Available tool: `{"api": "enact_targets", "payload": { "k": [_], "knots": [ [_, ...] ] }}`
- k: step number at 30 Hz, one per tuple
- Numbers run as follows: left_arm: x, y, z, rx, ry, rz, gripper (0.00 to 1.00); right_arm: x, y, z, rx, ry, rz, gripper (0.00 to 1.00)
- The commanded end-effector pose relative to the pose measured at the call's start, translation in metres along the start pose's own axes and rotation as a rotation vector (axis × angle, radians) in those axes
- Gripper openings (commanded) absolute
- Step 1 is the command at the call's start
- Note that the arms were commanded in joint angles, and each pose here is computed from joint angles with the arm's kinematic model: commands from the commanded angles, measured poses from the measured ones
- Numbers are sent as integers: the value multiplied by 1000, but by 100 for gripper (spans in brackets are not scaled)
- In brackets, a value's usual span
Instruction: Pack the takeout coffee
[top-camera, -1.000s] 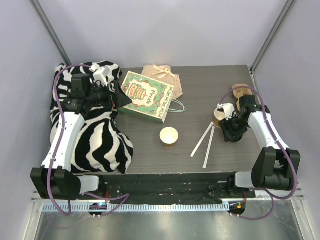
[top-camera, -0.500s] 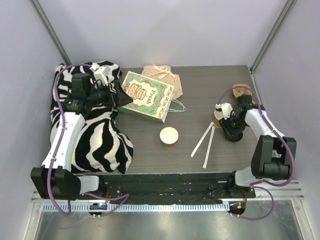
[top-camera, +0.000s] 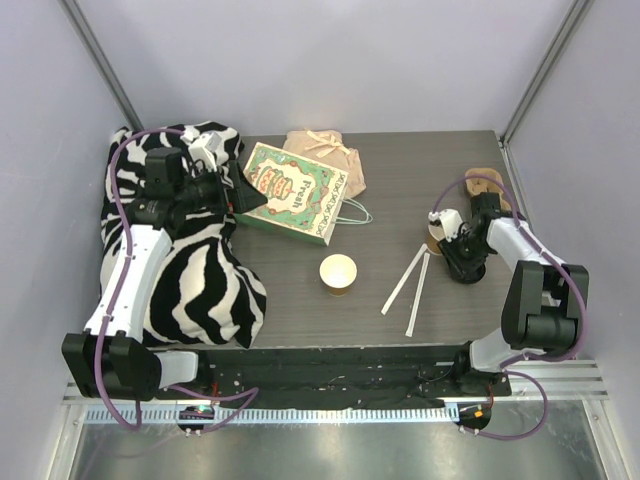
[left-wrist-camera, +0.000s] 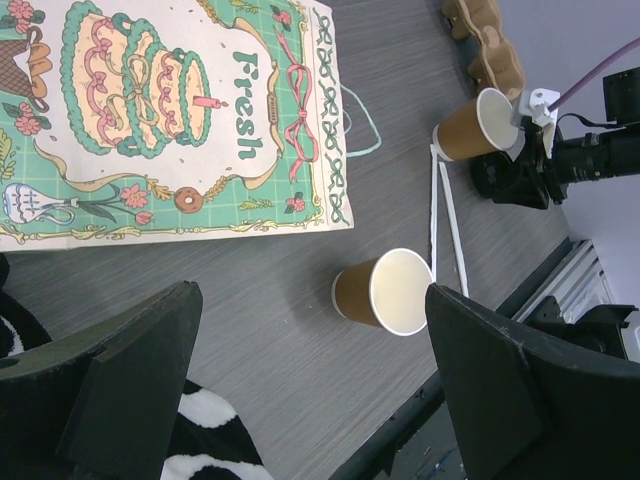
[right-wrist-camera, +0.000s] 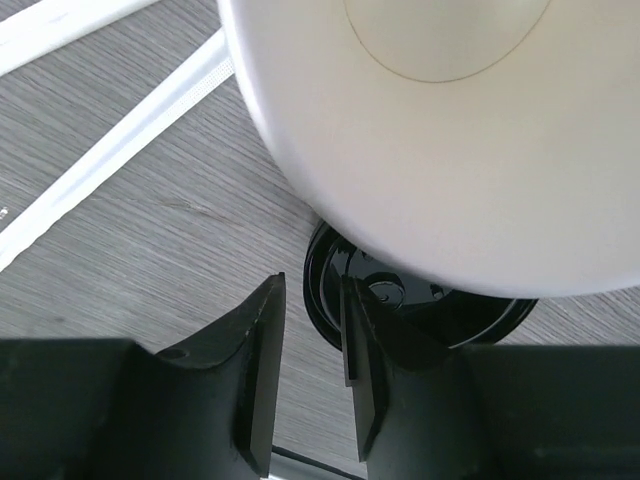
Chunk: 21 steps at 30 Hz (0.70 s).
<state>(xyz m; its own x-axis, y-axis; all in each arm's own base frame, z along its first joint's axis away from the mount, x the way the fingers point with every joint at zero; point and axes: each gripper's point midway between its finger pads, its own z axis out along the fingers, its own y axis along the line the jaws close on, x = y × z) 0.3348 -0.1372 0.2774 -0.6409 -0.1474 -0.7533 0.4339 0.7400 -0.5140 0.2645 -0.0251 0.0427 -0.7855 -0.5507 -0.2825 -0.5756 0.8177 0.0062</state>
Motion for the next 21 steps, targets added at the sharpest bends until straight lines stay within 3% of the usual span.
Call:
{"api": "enact_targets", "payload": {
  "k": [1, 5, 11, 17, 21],
  "knots": [
    [-10, -3, 0, 9, -45, 28, 100, 1, -4, 6, 6, -3, -16, 33],
    [-12, -4, 0, 11, -52, 31, 100, 1, -4, 6, -1, -11, -4, 24],
    [-6, -8, 3, 31, -38, 29, 100, -1, 0, -4, -3, -30, 2, 2],
    [6, -33, 21, 101, -16, 12, 100, -13, 11, -31, -22, -95, 61, 1],
    [22, -81, 51, 218, 21, -32, 100, -22, 24, -47, -51, -153, 121, 1]
  ]
}}
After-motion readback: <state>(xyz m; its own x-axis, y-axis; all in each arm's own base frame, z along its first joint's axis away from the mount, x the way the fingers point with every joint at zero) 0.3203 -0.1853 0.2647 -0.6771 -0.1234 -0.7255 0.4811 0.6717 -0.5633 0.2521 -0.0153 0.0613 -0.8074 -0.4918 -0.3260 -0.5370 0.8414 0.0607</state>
